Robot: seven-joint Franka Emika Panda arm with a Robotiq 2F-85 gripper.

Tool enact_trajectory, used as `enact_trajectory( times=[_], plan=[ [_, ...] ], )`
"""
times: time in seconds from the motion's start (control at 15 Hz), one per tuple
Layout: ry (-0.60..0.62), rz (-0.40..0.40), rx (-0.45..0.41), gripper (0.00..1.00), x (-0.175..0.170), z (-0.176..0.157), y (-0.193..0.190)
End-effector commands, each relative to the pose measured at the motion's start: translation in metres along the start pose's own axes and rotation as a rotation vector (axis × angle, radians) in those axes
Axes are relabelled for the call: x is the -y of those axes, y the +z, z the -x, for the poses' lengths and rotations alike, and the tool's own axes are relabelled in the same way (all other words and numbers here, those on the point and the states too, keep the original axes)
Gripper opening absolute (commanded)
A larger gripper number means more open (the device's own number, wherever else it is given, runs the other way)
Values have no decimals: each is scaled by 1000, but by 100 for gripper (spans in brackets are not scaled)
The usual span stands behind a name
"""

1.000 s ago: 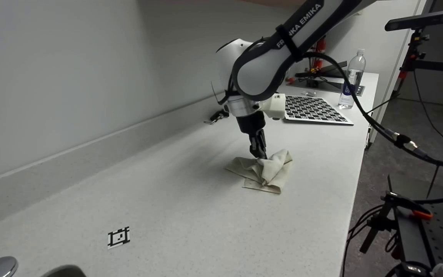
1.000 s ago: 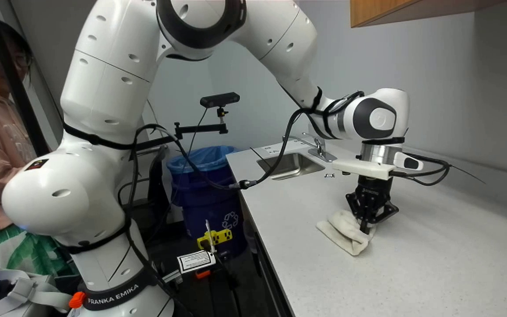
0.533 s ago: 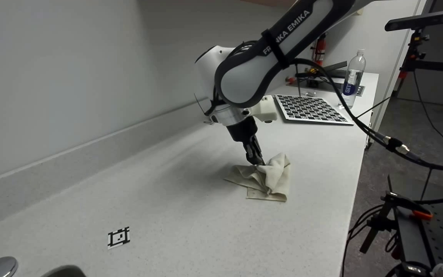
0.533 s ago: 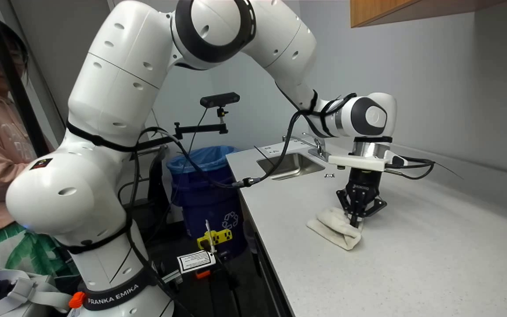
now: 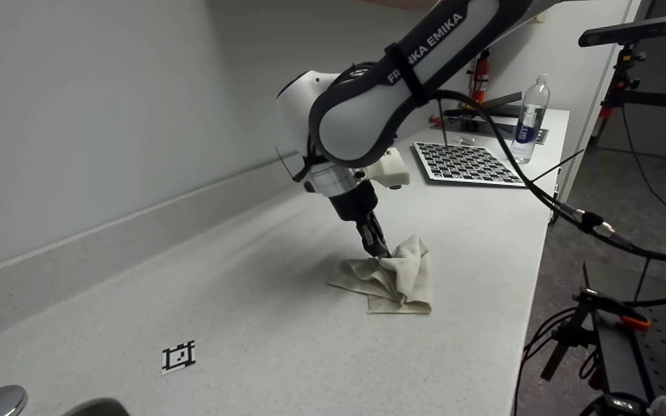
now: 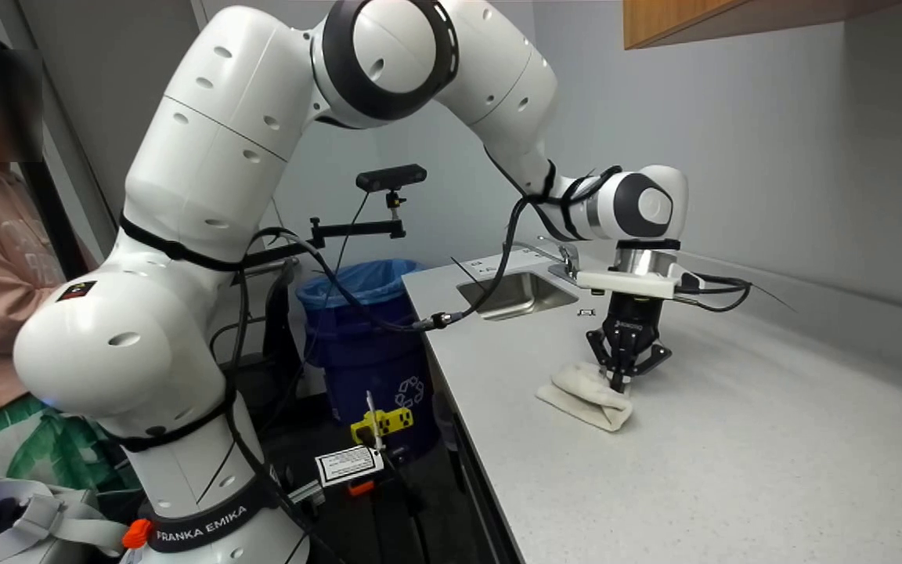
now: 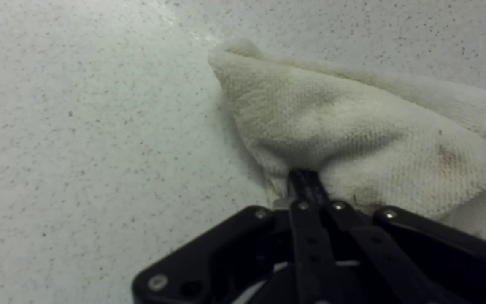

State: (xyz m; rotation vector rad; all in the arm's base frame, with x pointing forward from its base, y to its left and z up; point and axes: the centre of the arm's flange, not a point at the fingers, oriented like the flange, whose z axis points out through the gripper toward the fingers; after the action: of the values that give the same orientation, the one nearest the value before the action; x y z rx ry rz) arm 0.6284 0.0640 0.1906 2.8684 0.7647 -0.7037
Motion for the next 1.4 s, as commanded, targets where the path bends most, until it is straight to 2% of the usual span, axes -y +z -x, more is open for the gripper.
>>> enact_trajectory(
  times=[0.0, 0.87, 1.33],
  plan=[
    [-88, -30, -20, 0, 21, -49, 42],
    [-253, -53, -117, 0, 55, -88, 24],
    [-312, -44, -178, 0, 67, -97, 7]
  ],
)
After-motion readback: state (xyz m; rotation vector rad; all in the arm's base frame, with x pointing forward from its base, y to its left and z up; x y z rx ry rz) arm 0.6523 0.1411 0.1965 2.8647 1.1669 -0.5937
